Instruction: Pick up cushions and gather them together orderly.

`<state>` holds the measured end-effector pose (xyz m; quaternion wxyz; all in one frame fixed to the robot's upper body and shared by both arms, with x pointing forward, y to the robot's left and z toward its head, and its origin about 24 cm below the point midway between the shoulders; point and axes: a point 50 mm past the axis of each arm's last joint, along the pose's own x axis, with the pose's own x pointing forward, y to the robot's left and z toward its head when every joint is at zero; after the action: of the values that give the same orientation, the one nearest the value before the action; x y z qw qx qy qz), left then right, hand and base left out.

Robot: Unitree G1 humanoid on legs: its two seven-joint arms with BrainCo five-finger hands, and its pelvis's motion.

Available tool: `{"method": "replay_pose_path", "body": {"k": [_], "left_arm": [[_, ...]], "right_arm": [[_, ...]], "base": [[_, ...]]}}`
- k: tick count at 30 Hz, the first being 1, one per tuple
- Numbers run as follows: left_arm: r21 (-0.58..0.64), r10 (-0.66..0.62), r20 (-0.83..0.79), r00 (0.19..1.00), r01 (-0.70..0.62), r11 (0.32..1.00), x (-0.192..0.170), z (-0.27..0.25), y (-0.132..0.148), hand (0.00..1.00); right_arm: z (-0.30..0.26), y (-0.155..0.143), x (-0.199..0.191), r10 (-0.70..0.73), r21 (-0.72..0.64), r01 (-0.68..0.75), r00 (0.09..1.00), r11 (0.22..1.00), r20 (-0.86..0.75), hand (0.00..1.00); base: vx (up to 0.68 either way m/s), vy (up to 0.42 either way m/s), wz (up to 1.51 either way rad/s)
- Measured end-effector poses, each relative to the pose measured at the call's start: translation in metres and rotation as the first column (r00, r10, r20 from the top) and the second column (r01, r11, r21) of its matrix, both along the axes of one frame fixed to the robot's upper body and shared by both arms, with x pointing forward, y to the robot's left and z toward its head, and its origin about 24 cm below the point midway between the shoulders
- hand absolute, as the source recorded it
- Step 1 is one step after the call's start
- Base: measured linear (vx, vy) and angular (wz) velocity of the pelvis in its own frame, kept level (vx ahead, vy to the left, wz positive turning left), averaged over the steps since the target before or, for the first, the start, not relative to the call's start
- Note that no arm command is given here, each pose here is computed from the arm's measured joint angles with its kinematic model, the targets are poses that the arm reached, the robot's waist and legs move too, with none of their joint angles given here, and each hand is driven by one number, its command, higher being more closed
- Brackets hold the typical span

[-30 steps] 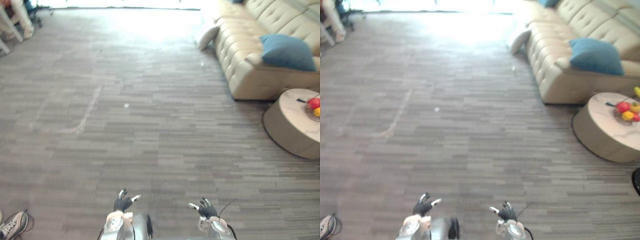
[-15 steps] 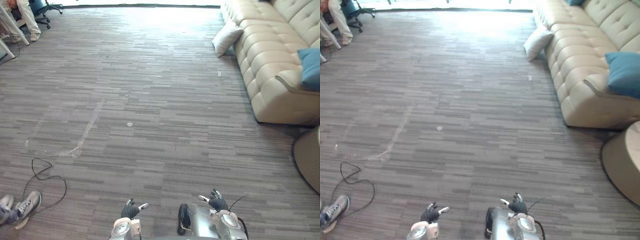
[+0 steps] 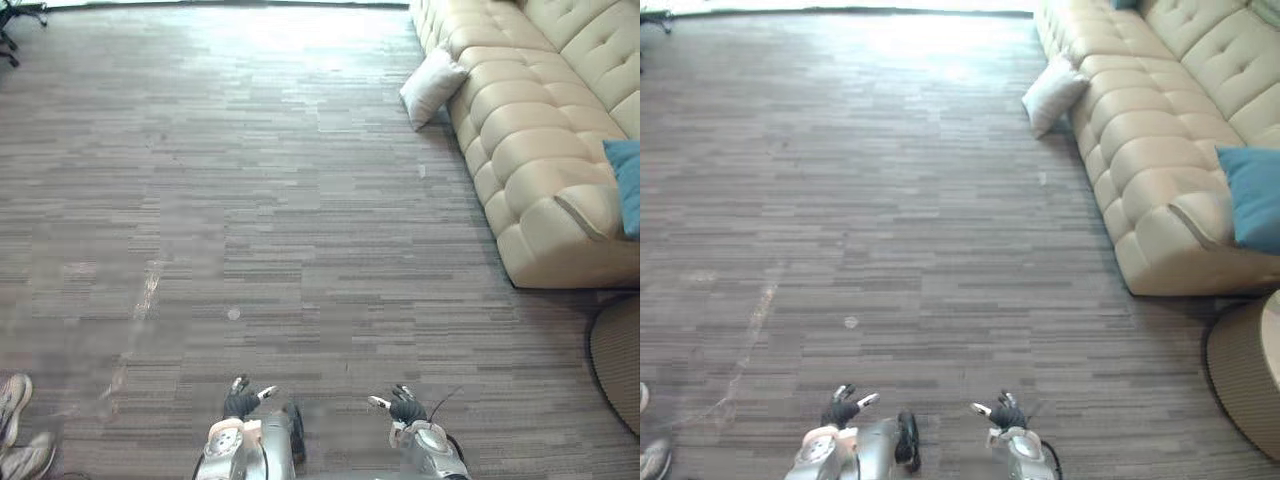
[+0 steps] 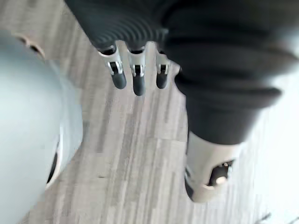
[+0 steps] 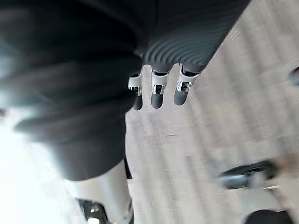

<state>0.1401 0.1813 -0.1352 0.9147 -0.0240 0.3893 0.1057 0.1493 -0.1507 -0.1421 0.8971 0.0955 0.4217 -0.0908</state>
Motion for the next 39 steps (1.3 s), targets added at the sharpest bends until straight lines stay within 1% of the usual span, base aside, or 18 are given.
{"method": "replay_pose_path", "body": {"k": [3,7,11,13,16,18,19,20,23,27,29,30,33,36,39], "left_arm": [[-0.009,-0.034,-0.019,0.999,0.034,0.999,0.002,-0.002,-0.007,0.00],[-0.029,-0.036,-0.063,0.997,0.035,0.999,-0.003,-0.007,-0.013,0.00],[-0.033,-0.045,-0.040,0.998,0.044,0.998,0.006,-0.004,-0.016,0.00],[-0.049,-0.038,-0.079,0.996,0.034,0.998,-0.003,-0.010,-0.020,0.00],[-0.075,-0.012,-0.090,0.996,0.005,0.997,-0.008,-0.012,-0.026,0.00],[-0.084,0.006,-0.082,0.997,-0.013,0.996,-0.006,-0.011,-0.027,0.00],[-0.092,0.037,-0.076,0.996,-0.044,0.995,-0.007,-0.010,-0.026,0.00],[-0.085,0.058,-0.053,0.997,-0.063,0.994,-0.003,-0.008,-0.021,0.00],[-0.065,0.079,-0.007,0.997,-0.080,0.995,0.002,-0.002,-0.011,0.00],[-0.061,0.098,0.022,0.995,-0.097,0.993,0.006,0.002,-0.008,0.00],[-0.045,0.098,0.014,0.995,-0.097,0.994,0.004,0.001,-0.005,0.00],[-0.015,0.097,0.008,0.995,-0.097,0.995,0.001,0.002,0.004,0.00],[0.005,0.090,-0.003,0.996,-0.090,0.996,0.001,0.001,0.010,0.00],[0.000,0.049,-0.038,0.998,-0.049,0.999,-0.003,-0.004,0.003,0.00],[-0.013,0.016,-0.054,0.998,-0.016,1.000,0.000,-0.006,-0.005,0.00]], "right_arm": [[0.001,-0.003,-0.005,-0.011,-0.006,0.011,1.000,1.000,0.008,0.00],[0.009,-0.009,0.003,-0.017,-0.023,0.019,0.997,1.000,0.069,0.00],[0.011,-0.015,0.008,-0.053,-0.025,0.055,0.995,0.998,0.083,0.00],[0.012,-0.020,0.011,-0.049,-0.039,0.052,0.995,0.998,0.091,0.00],[0.015,-0.027,0.016,-0.046,-0.059,0.052,0.994,0.997,0.100,0.00],[0.016,-0.026,0.017,-0.037,-0.059,0.044,0.994,0.997,0.106,0.00],[0.015,-0.023,0.017,-0.031,-0.051,0.036,0.995,0.998,0.099,0.00],[0.013,-0.013,0.016,-0.004,-0.035,0.007,0.996,0.999,0.086,0.00],[0.008,0.002,0.010,0.013,-0.002,-0.013,0.999,1.000,0.053,0.00],[0.009,-0.002,0.014,0.006,-0.013,-0.005,0.998,1.000,0.055,0.00],[0.006,-0.005,0.010,0.016,-0.027,-0.015,0.999,1.000,0.029,0.00],[0.004,0.002,0.012,0.026,-0.010,-0.026,1.000,1.000,0.016,0.00],[0.000,0.003,0.003,0.023,-0.006,-0.023,1.000,1.000,-0.009,0.00],[-0.003,-0.001,-0.008,0.037,-0.027,-0.038,0.999,0.999,-0.031,0.00],[0.002,-0.002,-0.005,0.030,-0.029,-0.030,0.999,0.999,0.012,0.00]], "base": [[0.52,0.154,0.06],[0.47,0.006,0.34],[0.57,-0.171,0.80],[0.64,-0.248,0.41],[0.68,-0.303,0.07],[0.59,-0.231,-0.05],[0.76,-0.169,-0.35],[0.63,-0.124,-0.40],[0.56,-0.094,-0.37],[0.62,0.058,-0.53],[0.62,0.237,-0.79],[0.63,0.280,-0.70],[0.80,0.323,-0.33],[0.54,0.234,-0.19],[0.49,0.112,0.02]]}}
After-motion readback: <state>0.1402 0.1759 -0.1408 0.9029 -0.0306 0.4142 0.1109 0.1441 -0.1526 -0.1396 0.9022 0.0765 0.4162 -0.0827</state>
